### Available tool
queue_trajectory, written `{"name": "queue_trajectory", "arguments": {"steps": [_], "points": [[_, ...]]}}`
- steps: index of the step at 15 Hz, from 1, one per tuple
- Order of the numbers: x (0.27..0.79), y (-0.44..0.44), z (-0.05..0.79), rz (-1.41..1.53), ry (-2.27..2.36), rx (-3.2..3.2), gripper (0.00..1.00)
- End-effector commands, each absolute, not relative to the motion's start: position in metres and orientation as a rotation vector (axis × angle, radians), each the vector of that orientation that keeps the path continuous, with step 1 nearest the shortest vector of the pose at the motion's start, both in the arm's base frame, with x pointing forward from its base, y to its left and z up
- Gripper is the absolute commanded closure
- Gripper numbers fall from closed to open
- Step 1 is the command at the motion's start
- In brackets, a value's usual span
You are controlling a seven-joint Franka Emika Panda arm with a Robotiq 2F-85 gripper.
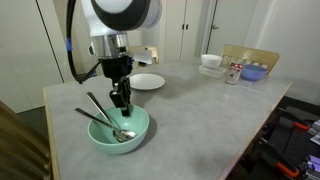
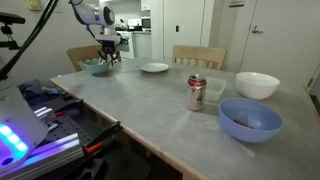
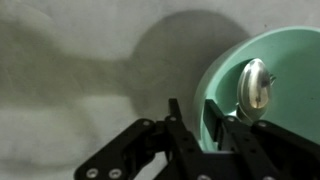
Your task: Slide the green bowl to the right side of the table
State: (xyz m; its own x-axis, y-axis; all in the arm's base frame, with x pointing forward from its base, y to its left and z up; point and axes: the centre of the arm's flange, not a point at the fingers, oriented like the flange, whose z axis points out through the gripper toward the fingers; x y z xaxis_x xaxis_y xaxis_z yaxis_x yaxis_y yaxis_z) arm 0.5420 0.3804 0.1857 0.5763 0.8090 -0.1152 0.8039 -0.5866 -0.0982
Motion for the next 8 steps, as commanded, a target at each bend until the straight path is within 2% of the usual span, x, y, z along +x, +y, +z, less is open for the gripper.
{"name": "queue_trajectory", "arguments": {"steps": [1, 3, 8], "points": [[0.553, 0.374, 0.183, 0.241, -1.402, -2.799, 0.97], [0.553, 0.368, 0.185, 0.255, -1.373, -2.802, 1.00], [0.556, 0.352, 0.192, 0.228, -1.308, -2.857, 0.99]]}}
